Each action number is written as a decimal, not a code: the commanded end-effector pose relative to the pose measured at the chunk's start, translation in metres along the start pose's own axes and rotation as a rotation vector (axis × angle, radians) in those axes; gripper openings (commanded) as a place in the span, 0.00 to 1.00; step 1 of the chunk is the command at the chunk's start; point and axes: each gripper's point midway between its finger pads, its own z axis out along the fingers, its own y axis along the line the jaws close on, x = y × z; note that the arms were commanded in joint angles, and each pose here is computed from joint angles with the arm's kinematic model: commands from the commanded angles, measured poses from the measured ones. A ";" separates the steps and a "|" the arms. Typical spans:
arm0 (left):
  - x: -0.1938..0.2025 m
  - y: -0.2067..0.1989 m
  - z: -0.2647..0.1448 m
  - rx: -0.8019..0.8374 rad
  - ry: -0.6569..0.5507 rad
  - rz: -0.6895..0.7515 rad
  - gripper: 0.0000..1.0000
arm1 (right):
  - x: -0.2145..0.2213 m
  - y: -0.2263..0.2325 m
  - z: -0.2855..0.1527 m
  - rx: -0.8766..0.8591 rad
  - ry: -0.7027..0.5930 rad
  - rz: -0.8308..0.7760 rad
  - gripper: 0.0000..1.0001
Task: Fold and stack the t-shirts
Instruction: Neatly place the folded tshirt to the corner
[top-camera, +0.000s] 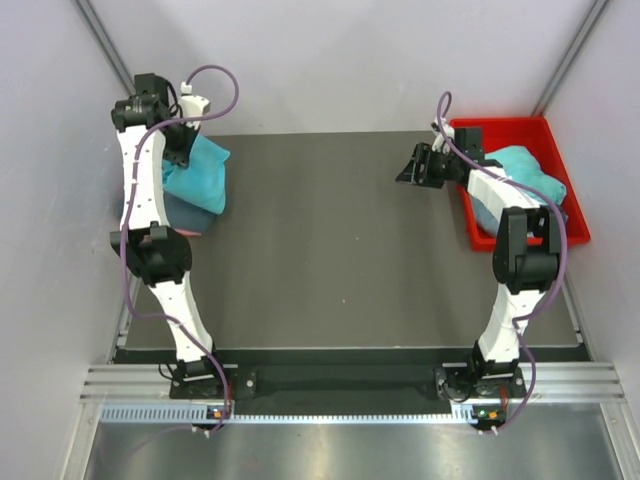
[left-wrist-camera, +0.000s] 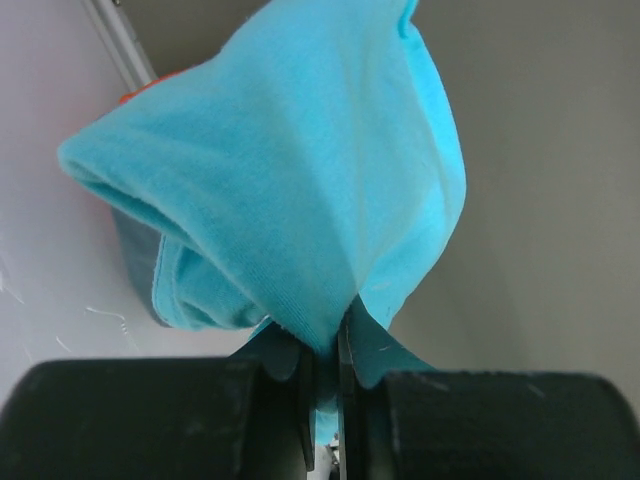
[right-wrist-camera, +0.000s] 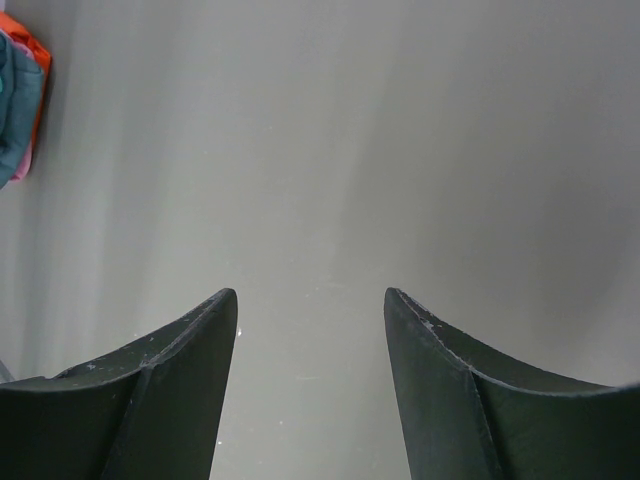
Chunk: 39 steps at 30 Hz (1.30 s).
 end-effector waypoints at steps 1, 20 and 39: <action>0.015 0.014 -0.007 -0.035 0.053 0.031 0.00 | -0.023 0.009 -0.004 -0.030 -0.069 -0.043 0.61; 0.051 0.090 0.051 -0.333 0.207 -0.022 0.00 | -0.016 0.020 0.008 -0.048 -0.052 -0.066 0.60; 0.077 0.143 0.070 -0.565 0.275 -0.108 0.00 | -0.009 0.021 0.010 -0.043 -0.039 -0.088 0.60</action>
